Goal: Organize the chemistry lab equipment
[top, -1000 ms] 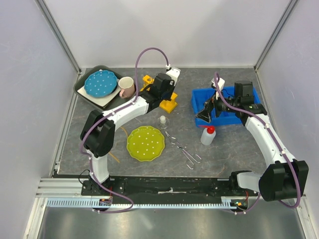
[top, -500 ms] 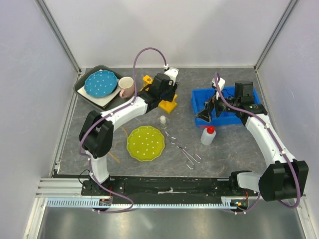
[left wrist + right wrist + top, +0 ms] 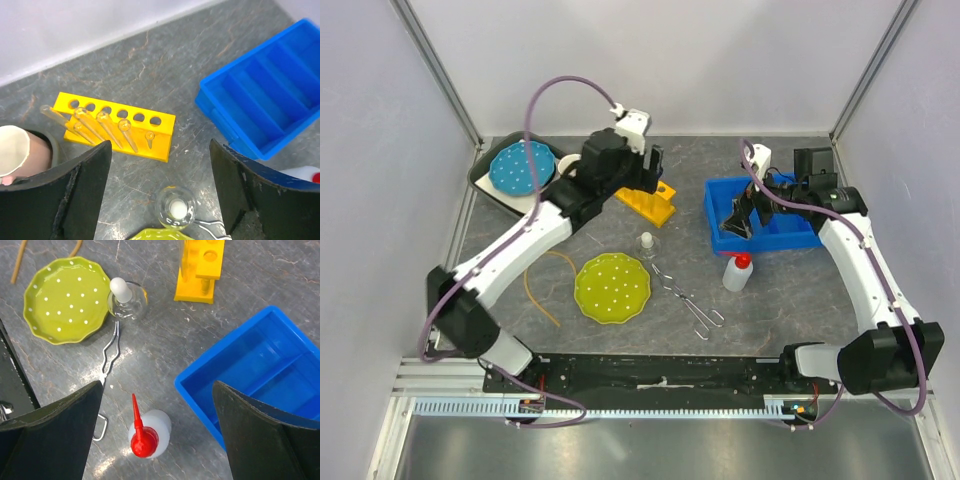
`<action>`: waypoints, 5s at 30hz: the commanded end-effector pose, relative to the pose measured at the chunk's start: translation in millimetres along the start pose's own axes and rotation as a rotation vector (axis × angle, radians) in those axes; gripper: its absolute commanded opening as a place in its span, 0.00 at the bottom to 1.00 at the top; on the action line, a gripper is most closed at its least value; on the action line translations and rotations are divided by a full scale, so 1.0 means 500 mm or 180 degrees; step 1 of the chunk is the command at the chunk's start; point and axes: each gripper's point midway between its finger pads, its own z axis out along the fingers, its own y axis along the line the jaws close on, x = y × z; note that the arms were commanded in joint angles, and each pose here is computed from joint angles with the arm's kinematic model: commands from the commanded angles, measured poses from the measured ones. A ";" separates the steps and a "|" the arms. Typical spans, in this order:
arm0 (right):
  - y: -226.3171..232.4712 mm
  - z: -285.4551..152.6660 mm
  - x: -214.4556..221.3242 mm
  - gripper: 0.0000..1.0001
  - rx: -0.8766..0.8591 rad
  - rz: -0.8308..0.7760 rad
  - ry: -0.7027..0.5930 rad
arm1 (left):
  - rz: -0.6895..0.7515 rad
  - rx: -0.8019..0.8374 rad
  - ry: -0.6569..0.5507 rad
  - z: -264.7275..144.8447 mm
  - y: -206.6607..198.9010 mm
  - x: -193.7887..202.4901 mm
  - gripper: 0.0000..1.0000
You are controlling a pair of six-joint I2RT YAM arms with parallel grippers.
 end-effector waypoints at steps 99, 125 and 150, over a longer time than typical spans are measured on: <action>-0.130 -0.063 -0.084 0.08 0.1424 -0.0350 0.0118 | -0.0229 -0.0509 0.0269 -0.308 0.173 0.297 0.95; -0.198 0.105 0.166 0.36 0.1586 0.0213 0.0097 | -0.0206 -0.0465 0.0303 -0.302 0.169 0.304 0.95; -0.051 0.024 0.042 0.96 0.0512 0.0074 0.0205 | -0.0170 0.0508 0.0383 -0.288 0.065 0.313 0.91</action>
